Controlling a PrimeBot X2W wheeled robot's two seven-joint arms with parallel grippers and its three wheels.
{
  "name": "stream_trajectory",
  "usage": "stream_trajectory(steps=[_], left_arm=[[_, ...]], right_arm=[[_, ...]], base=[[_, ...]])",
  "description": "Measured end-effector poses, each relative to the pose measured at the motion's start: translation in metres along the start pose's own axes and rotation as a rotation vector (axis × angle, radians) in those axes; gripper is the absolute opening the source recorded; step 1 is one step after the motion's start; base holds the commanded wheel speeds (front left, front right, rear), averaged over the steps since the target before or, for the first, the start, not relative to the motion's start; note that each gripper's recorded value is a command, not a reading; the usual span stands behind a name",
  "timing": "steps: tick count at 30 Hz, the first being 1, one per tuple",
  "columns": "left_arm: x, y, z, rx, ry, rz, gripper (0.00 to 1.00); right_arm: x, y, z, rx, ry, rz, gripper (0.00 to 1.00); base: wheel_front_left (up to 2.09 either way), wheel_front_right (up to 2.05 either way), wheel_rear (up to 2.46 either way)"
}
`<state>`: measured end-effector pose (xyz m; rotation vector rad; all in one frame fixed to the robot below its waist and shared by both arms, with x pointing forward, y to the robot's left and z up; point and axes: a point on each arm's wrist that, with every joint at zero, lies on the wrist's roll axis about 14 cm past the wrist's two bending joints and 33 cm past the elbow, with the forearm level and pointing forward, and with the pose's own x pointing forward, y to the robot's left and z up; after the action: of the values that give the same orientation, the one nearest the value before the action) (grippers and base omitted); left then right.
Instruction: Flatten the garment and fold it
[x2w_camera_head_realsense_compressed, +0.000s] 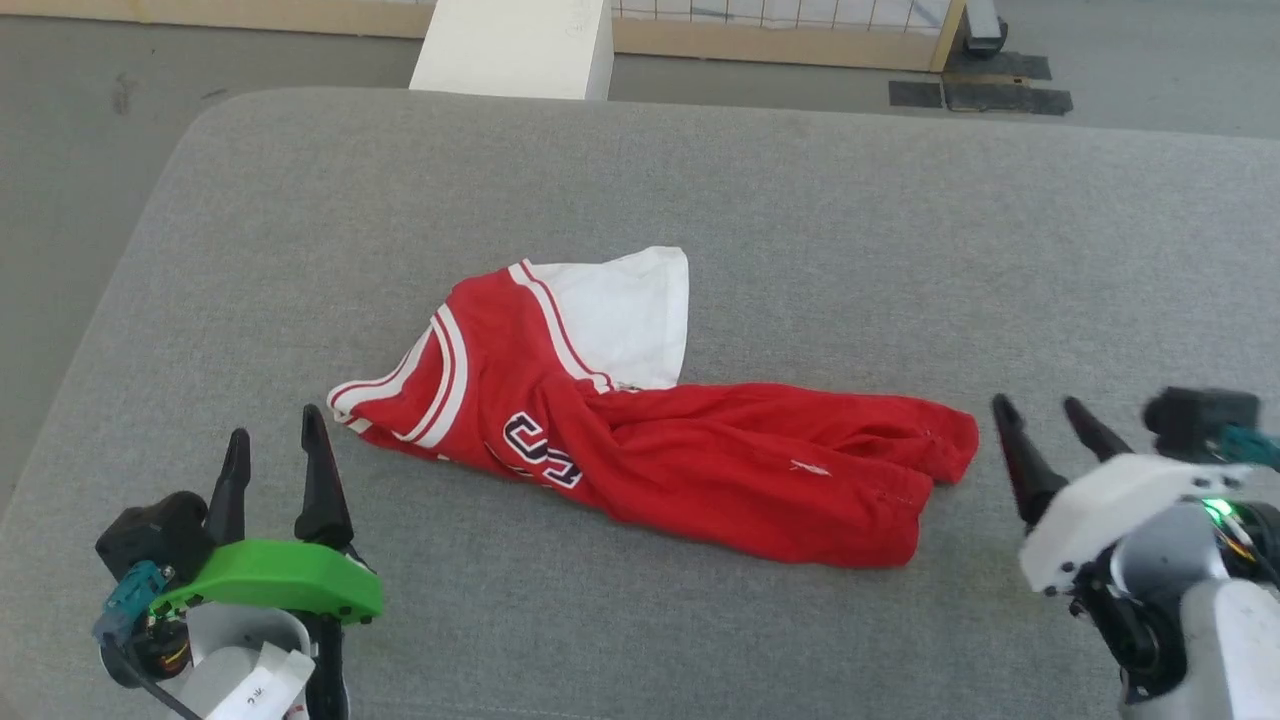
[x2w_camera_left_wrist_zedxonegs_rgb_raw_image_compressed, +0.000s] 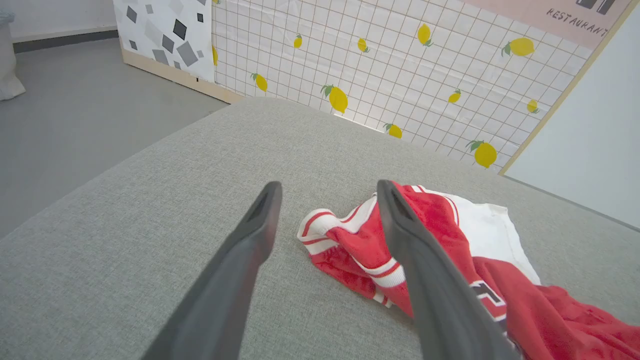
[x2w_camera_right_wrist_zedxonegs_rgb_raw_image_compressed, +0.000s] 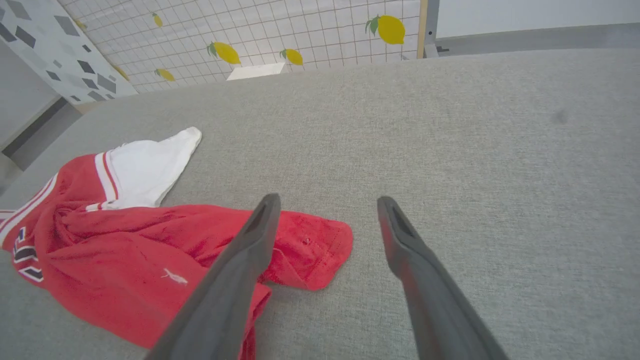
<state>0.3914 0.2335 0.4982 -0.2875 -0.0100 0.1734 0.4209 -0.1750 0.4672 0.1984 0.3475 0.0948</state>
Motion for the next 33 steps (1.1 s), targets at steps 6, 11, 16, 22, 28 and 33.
stream_trajectory(steps=[6,11,16,22,28,33], left_arm=[[0.003,-0.005,-0.001,0.019,-0.015,-0.013,1.00],[0.009,-0.007,-0.008,0.044,-0.002,-0.022,1.00],[0.021,-0.010,-0.015,0.066,0.009,-0.033,1.00],[0.030,-0.006,-0.028,0.076,0.039,-0.021,1.00],[0.029,0.002,-0.036,0.084,0.062,0.002,1.00],[0.029,-0.002,-0.034,0.081,0.058,-0.012,1.00]], right_arm=[[0.030,0.048,0.002,-0.217,0.178,0.170,1.00],[0.052,0.077,-0.013,-0.432,0.383,0.268,1.00],[0.072,0.091,-0.033,-0.598,0.554,0.310,1.00],[0.076,0.090,-0.085,-0.735,0.770,0.353,1.00],[0.075,0.096,-0.098,-0.737,0.848,0.413,0.40],[0.077,0.102,-0.084,-0.624,0.775,0.431,0.00]], base=[[0.00,0.00,0.00],[0.00,0.00,0.00],[0.00,0.00,0.00],[0.00,0.00,0.00],[0.00,0.00,0.00],[0.00,0.00,0.00]])
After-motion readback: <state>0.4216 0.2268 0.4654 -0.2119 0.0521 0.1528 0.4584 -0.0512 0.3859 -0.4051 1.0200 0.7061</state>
